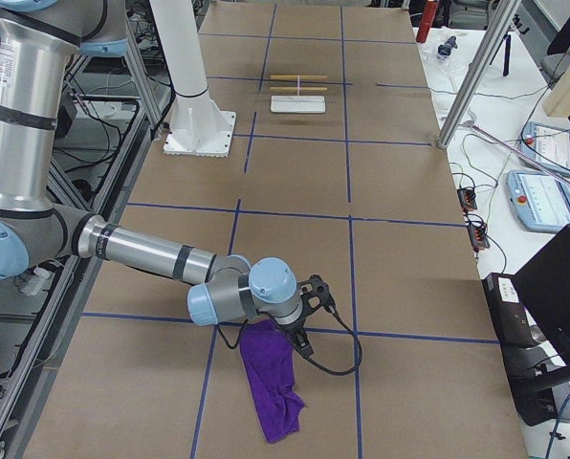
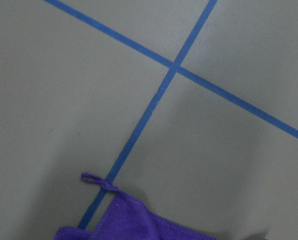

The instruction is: Hang towel on rack

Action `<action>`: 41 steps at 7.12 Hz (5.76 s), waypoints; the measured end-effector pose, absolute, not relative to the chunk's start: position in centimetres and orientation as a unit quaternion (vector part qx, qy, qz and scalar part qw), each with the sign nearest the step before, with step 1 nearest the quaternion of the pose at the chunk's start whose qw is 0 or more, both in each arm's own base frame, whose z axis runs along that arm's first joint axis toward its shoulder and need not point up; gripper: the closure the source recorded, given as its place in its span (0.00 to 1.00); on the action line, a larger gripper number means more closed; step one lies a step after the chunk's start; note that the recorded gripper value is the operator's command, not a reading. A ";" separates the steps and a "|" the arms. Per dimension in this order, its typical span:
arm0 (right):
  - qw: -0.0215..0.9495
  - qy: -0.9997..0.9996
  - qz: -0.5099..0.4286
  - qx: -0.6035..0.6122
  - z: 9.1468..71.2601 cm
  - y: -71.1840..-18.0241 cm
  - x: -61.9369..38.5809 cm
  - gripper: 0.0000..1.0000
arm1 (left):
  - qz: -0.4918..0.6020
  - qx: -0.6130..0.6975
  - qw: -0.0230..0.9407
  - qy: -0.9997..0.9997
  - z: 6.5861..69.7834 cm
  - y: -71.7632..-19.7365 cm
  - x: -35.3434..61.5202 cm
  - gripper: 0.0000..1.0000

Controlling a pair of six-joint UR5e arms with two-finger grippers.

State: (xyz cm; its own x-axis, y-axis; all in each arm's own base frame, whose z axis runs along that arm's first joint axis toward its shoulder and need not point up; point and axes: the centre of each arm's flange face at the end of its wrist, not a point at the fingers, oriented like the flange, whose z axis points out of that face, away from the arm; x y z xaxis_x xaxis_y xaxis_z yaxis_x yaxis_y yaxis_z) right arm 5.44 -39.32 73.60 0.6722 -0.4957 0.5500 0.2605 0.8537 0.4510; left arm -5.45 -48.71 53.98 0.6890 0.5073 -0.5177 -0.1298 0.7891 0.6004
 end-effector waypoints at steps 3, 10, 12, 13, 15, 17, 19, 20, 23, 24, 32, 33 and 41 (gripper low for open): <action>0.895 -0.332 -0.249 0.161 82.5 -39.2 5.6 0.18 | 0.183 0.300 0.869 0.349 53.3 -48.9 -5.5 0.00; 0.901 -0.300 -0.276 0.148 85.2 -39.5 3.9 1.00 | 0.186 0.308 0.865 0.349 52.6 -49.2 -5.4 0.00; 0.894 -0.310 -0.282 0.157 84.4 -39.7 3.4 1.00 | 0.186 0.309 0.865 0.348 52.5 -49.2 -5.5 0.00; 0.888 -0.320 -0.285 0.166 83.4 -39.7 3.3 1.00 | 0.187 0.309 0.865 0.348 52.4 -49.2 -5.5 0.00; 0.877 -0.337 -0.288 0.187 81.1 -40.1 3.2 1.00 | 0.188 0.310 0.864 0.349 52.2 -49.5 -5.4 0.00; 0.870 -0.343 -0.283 0.215 77.1 -41.5 3.8 1.00 | 0.192 0.321 0.860 0.346 51.2 -49.5 -5.4 0.00; 0.873 -0.341 -0.271 0.218 67.3 -44.4 4.3 1.00 | 0.208 0.353 0.847 0.339 49.1 -49.4 -5.0 0.00; 0.880 -0.348 -0.245 0.210 61.4 -45.1 4.0 1.00 | 0.210 0.353 0.843 0.347 48.2 -50.2 -3.3 0.00; 0.874 -0.408 -0.146 0.219 48.3 -46.2 -3.5 1.00 | 0.106 0.304 0.851 0.416 41.6 -53.2 3.9 0.00; 0.860 -0.440 -0.114 0.230 45.0 -46.7 -6.6 1.00 | 0.043 0.268 0.846 0.458 38.0 -54.1 7.4 0.01; 0.744 -0.567 -0.056 0.349 18.4 -46.0 -28.4 1.00 | -0.281 -0.047 0.757 0.588 11.8 -53.3 34.6 0.23; 0.730 -0.577 -0.058 0.362 16.3 -44.8 -29.7 1.00 | -0.284 -0.058 0.758 0.585 11.3 -52.7 36.5 0.23; 0.678 -0.585 -0.129 0.427 10.2 -39.1 -35.8 1.00 | -0.263 -0.087 0.764 0.582 9.7 -48.7 43.2 0.18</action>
